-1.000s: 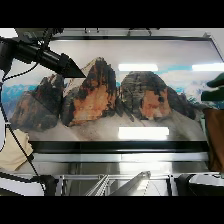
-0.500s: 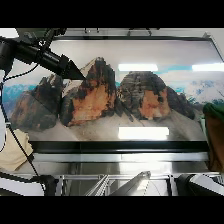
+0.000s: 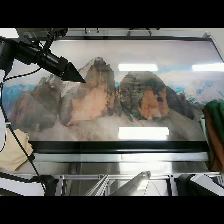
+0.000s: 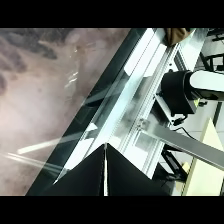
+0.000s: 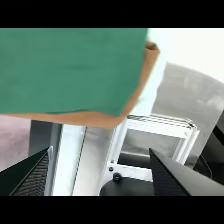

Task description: Fold the shirts.

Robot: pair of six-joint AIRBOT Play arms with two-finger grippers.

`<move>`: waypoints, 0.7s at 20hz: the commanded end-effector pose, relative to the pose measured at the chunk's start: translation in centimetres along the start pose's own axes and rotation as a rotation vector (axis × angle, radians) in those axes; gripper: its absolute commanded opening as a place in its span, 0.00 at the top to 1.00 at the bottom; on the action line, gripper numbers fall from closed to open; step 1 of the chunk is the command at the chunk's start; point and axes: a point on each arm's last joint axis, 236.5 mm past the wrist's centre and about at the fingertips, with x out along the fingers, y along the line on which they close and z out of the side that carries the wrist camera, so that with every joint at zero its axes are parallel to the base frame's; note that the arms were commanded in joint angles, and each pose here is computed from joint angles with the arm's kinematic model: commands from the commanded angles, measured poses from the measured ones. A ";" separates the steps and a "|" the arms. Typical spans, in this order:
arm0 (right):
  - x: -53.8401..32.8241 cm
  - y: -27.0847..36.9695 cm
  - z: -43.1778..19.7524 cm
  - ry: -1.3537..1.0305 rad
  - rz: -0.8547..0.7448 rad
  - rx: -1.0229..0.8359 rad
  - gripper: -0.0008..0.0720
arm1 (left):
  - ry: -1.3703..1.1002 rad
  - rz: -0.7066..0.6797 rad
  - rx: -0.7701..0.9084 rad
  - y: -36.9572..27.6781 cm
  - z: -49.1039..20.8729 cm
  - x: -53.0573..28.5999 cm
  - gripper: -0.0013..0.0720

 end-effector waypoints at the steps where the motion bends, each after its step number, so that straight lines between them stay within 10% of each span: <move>1: 0.0 2.0 -0.3 0.012 0.084 -0.016 0.07 | 0.001 0.000 0.027 0.0 0.0 0.0 0.95; 2: 0.1 3.9 -0.5 0.028 0.147 -0.018 0.12 | -0.012 0.005 0.027 0.1 0.3 0.0 0.95; 4: -0.4 9.0 -0.9 0.045 0.317 -0.088 0.96 | -0.045 0.018 0.027 0.4 1.0 -0.1 0.95; 9: -6.7 24.2 -6.4 0.038 0.807 -0.404 0.96 | -0.166 0.105 0.040 0.3 2.6 -5.3 0.96; 14: -3.8 28.4 -21.1 0.071 0.737 -0.937 0.97 | -0.215 0.101 -0.043 -0.6 -3.9 -5.7 0.96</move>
